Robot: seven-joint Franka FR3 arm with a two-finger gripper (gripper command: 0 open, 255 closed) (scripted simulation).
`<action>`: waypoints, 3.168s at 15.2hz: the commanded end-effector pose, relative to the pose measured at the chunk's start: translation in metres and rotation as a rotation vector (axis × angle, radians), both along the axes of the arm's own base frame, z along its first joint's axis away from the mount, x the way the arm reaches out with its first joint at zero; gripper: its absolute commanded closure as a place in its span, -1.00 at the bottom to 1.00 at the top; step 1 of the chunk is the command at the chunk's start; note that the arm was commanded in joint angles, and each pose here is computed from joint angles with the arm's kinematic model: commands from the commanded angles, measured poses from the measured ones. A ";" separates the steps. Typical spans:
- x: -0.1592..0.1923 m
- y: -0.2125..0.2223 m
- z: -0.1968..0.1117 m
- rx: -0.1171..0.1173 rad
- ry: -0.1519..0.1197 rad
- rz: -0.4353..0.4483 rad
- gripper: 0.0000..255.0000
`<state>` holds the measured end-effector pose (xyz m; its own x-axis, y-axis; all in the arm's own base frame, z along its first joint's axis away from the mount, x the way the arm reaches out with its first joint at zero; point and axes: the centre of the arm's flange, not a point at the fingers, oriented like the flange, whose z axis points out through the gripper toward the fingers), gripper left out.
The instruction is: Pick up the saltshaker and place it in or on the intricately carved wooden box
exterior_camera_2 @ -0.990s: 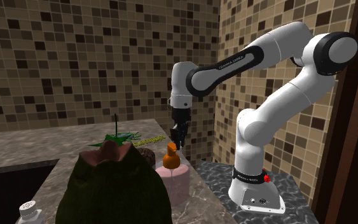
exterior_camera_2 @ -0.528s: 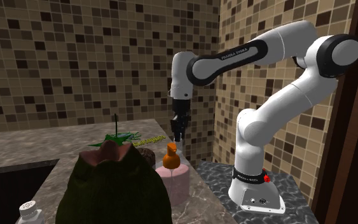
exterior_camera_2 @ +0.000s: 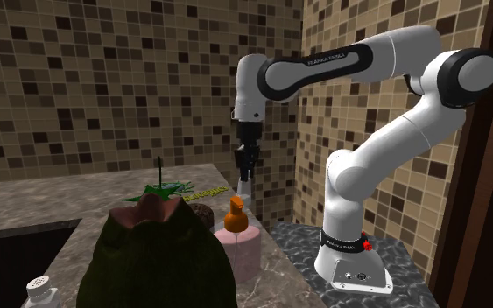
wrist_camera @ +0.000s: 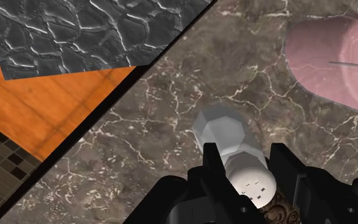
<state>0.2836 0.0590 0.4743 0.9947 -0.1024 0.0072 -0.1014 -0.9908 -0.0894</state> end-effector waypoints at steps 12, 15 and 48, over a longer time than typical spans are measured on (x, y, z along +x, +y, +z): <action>0.011 0.005 0.065 0.000 0.000 0.000 1.00; 0.047 0.018 0.074 0.000 0.000 0.000 1.00; 0.156 0.055 -0.009 0.000 0.000 0.000 1.00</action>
<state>0.4395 0.1136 0.4671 0.9947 -0.1027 0.0081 -0.1016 -0.9908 -0.0895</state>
